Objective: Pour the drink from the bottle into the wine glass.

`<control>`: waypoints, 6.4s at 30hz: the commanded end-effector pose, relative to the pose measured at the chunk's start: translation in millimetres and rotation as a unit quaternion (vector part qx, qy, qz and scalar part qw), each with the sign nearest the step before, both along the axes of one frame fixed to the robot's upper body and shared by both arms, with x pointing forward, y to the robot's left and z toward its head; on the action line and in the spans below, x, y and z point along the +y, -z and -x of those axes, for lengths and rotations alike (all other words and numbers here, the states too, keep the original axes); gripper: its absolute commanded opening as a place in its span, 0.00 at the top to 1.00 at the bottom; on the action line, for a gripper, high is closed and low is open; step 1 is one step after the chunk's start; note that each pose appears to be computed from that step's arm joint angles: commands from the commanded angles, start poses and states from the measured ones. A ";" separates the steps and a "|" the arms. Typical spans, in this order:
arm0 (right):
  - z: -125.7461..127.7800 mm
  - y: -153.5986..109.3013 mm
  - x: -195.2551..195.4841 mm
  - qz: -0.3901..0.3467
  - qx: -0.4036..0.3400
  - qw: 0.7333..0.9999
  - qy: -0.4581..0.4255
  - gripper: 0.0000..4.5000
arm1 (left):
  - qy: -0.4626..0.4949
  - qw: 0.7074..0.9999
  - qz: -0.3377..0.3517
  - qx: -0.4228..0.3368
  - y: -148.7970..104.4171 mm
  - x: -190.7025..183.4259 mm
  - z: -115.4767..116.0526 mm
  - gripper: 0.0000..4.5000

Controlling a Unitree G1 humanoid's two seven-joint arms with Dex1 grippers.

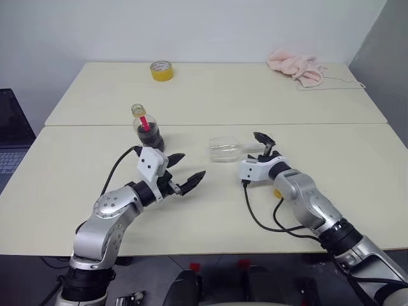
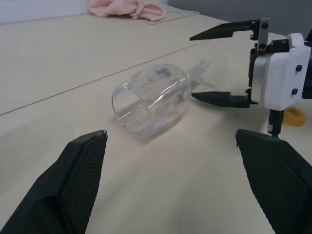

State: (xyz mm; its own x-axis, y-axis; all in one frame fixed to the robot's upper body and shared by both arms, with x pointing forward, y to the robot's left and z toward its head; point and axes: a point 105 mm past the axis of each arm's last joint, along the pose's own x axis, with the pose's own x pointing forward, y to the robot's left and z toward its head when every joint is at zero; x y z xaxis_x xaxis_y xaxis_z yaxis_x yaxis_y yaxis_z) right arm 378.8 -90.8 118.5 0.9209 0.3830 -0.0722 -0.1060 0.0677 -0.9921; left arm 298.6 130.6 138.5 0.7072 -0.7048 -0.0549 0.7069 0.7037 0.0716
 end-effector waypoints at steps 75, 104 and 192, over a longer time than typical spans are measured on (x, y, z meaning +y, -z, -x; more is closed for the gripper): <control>33.7 -6.6 102.4 -0.516 0.309 0.748 -0.282 0.38 | 0.064 0.996 0.011 0.057 -1.9 44.3 43.7 0.00; 77.9 3.7 64.5 -0.436 0.406 0.754 -0.278 0.01 | 0.047 0.997 0.022 0.055 4.7 42.6 40.7 0.00; 141.7 -91.4 16.9 -0.419 0.417 0.760 -0.271 0.00 | -0.311 0.948 0.022 -0.065 -2.8 84.0 -124.9 0.57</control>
State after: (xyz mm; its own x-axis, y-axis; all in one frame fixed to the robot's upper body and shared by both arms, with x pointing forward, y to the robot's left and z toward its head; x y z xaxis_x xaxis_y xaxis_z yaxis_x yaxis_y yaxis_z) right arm 240.0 -76.8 202.2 0.3900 0.9159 -0.0949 -0.9128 0.3709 -0.1710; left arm 420.3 213.7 121.7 0.9895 -0.1438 0.0165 0.1421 0.9867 0.0789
